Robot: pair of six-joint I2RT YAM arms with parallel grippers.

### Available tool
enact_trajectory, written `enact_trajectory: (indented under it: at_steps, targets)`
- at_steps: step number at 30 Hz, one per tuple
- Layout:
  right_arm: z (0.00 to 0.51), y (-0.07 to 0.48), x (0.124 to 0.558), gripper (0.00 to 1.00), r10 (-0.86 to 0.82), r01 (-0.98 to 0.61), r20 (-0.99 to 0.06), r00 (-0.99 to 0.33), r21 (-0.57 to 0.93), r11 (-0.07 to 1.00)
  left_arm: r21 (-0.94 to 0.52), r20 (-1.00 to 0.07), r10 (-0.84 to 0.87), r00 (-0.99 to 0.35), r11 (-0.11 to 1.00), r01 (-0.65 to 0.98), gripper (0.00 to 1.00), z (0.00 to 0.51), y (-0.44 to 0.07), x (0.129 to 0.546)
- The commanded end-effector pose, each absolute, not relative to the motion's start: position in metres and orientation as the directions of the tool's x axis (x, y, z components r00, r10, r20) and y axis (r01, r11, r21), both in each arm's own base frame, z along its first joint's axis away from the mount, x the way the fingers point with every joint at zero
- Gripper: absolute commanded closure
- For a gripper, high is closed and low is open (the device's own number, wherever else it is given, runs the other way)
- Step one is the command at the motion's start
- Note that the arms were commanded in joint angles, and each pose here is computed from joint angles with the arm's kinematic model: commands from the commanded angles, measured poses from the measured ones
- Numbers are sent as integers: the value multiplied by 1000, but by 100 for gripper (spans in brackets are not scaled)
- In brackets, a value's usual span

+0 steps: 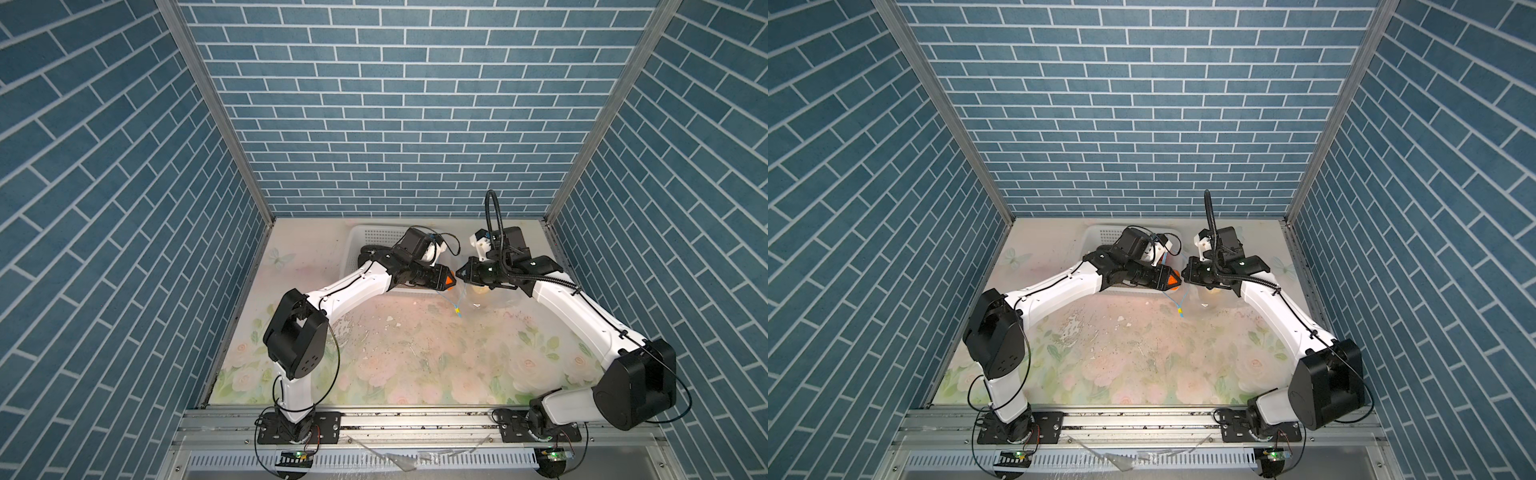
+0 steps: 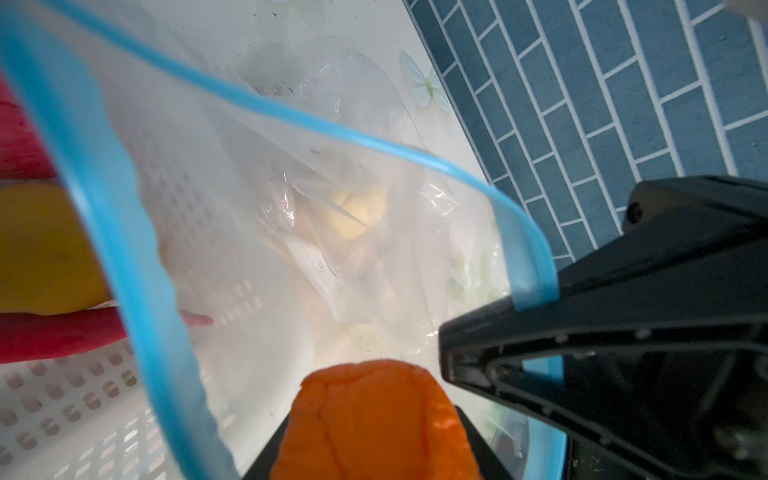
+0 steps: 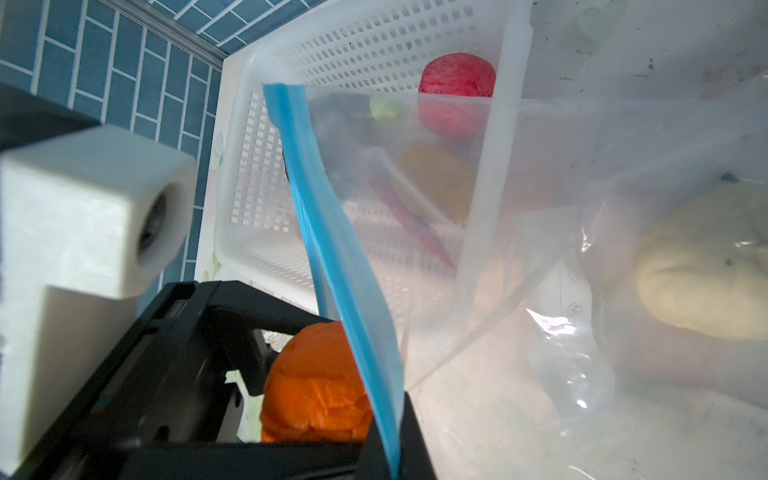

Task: Place the food in the zip-top bag and seal the zipper
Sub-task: 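Lift the orange and carry it to the bag mouth held by right gripper, then open the left gripper to drop the orange into the bag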

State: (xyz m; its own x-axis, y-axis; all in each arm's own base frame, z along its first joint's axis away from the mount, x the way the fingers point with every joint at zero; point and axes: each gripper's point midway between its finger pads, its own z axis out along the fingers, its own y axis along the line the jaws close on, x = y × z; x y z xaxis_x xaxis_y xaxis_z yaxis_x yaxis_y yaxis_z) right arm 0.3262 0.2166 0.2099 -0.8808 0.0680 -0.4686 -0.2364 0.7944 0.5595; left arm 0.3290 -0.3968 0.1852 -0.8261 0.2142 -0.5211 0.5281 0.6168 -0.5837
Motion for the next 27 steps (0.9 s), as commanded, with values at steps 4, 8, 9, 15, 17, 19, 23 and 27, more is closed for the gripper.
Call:
enact_trajectory:
  at_steps: [4, 8, 9, 15, 17, 19, 23, 27]
  targets:
    - [233, 216, 327, 100, 104, -244, -500, -860, 581, 777, -564, -522, 231, -821, 629, 535, 46, 179, -398, 330]
    - [235, 216, 326, 100, 103, -246, -502, -859, 580, 776, -560, -534, 231, -814, 625, 544, 37, 183, -398, 331]
    - [235, 216, 327, 100, 102, -247, -504, -858, 579, 777, -558, -535, 233, -812, 624, 547, 35, 183, -398, 331]
    - [235, 217, 328, 100, 99, -249, -503, -859, 578, 777, -550, -545, 240, -804, 622, 558, 29, 188, -398, 331]
    - [235, 217, 329, 100, 99, -249, -502, -859, 579, 777, -547, -546, 241, -803, 623, 559, 28, 188, -397, 331]
    - [236, 217, 329, 100, 98, -251, -504, -858, 578, 776, -548, -545, 241, -803, 623, 559, 28, 188, -397, 331]
    - [235, 217, 329, 100, 97, -249, -504, -858, 574, 780, -546, -550, 238, -801, 624, 560, 28, 192, -396, 330]
    - [234, 216, 329, 100, 96, -247, -503, -859, 572, 782, -523, -570, 222, -791, 644, 558, 28, 204, -387, 332]
